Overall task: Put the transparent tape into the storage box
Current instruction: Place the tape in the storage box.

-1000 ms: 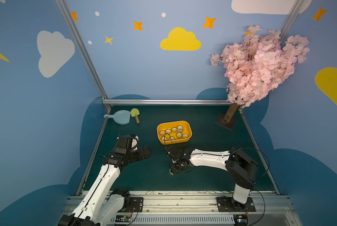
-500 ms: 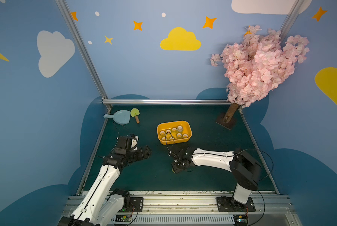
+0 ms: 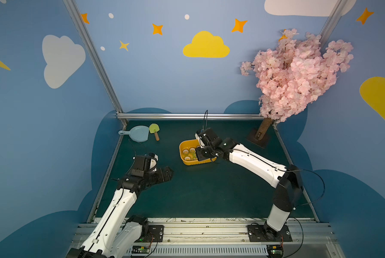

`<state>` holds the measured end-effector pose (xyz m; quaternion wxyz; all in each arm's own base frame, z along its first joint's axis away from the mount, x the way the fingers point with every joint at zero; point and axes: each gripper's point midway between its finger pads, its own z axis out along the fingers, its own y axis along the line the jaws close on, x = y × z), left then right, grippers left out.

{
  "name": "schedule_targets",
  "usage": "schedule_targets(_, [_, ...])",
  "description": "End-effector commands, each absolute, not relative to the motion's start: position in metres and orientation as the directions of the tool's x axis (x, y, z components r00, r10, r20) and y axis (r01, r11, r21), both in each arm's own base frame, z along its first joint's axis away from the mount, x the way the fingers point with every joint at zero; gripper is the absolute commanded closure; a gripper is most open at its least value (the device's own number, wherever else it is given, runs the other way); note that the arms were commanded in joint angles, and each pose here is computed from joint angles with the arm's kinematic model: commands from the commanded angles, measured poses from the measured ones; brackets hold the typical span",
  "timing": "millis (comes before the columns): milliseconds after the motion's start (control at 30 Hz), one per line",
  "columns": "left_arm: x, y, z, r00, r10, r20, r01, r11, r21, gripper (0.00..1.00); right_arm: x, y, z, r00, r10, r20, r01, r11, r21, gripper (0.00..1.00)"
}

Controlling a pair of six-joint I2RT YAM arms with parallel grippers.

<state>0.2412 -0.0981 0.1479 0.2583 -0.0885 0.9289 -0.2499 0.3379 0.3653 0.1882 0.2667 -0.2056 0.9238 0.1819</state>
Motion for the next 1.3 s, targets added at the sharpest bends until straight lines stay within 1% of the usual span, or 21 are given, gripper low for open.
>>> schedule_targets(0, [0.243, -0.098, 0.158, -0.837, -0.289, -0.464, -0.016, 0.861, -0.508, 0.00, 0.357, 0.364, 0.147, -0.840, -0.316, -0.442, -0.448, 0.863, 0.233, 0.96])
schedule_targets(67, [0.243, -0.098, 0.158, -0.837, -0.290, -0.463, -0.017, 0.861, -0.509, 0.00, 0.368, 0.373, 0.131, -0.851, -0.353, -0.389, -0.470, 0.843, 0.262, 0.96])
schedule_targets(167, [0.243, -0.099, 0.158, -0.840, -0.290, -0.460, -0.016, 0.858, -0.513, 0.00, 0.381, 0.381, 0.099, -0.885, -0.348, -0.310, -0.437, 0.852, 0.290, 0.96])
schedule_targets(267, [0.243, -0.100, 0.158, -0.841, -0.289, -0.457, -0.014, 0.857, -0.516, 0.00, 0.388, 0.390, 0.077, -0.900, -0.340, -0.273, -0.418, 0.850, 0.319, 0.96])
schedule_targets(400, [0.243, -0.099, 0.159, -0.838, -0.290, -0.462, -0.013, 0.858, -0.514, 0.00, 0.398, 0.402, 0.066, -0.907, -0.321, -0.273, -0.403, 0.850, 0.338, 0.96])
schedule_targets(600, [0.242, -0.100, 0.160, -0.837, -0.290, -0.465, -0.008, 0.855, -0.519, 0.00, 0.417, 0.418, 0.069, -0.918, -0.253, -0.306, -0.369, 0.829, 0.420, 0.93])
schedule_targets(667, [0.242, -0.100, 0.160, -0.837, -0.290, -0.465, -0.008, 0.855, -0.518, 0.00, 0.424, 0.420, 0.068, -0.925, -0.222, -0.309, -0.347, 0.826, 0.445, 0.88])
schedule_targets(767, [0.243, -0.100, 0.160, -0.836, -0.289, -0.467, -0.008, 0.857, -0.516, 0.00, 0.428, 0.422, 0.065, -0.934, -0.195, -0.298, -0.322, 0.821, 0.472, 0.69])
schedule_targets(833, [0.242, -0.100, 0.161, -0.834, -0.290, -0.469, -0.007, 0.856, -0.517, 0.00, 0.427, 0.422, 0.064, -0.941, -0.185, -0.282, -0.307, 0.818, 0.486, 0.61])
schedule_targets(900, [0.243, -0.099, 0.160, -0.835, -0.289, -0.468, -0.009, 0.858, -0.514, 0.00, 0.427, 0.421, 0.068, -0.940, -0.184, -0.288, -0.309, 0.817, 0.487, 0.56])
schedule_targets(1033, [0.243, -0.098, 0.158, -0.838, -0.289, -0.463, -0.017, 0.862, -0.507, 0.00, 0.428, 0.420, 0.091, -0.924, -0.176, -0.339, -0.332, 0.809, 0.486, 0.53])
schedule_targets(1133, [0.243, -0.096, 0.159, -0.836, -0.288, -0.467, -0.020, 0.866, -0.499, 0.00, 0.426, 0.416, 0.123, -0.894, -0.162, -0.418, -0.366, 0.802, 0.473, 0.49])
schedule_targets(1267, [0.244, -0.086, 0.164, -0.799, -0.297, -0.523, -0.027, 0.887, -0.461, 0.00, 0.415, 0.401, 0.176, -0.827, -0.162, -0.539, -0.434, 0.794, 0.427, 0.40])
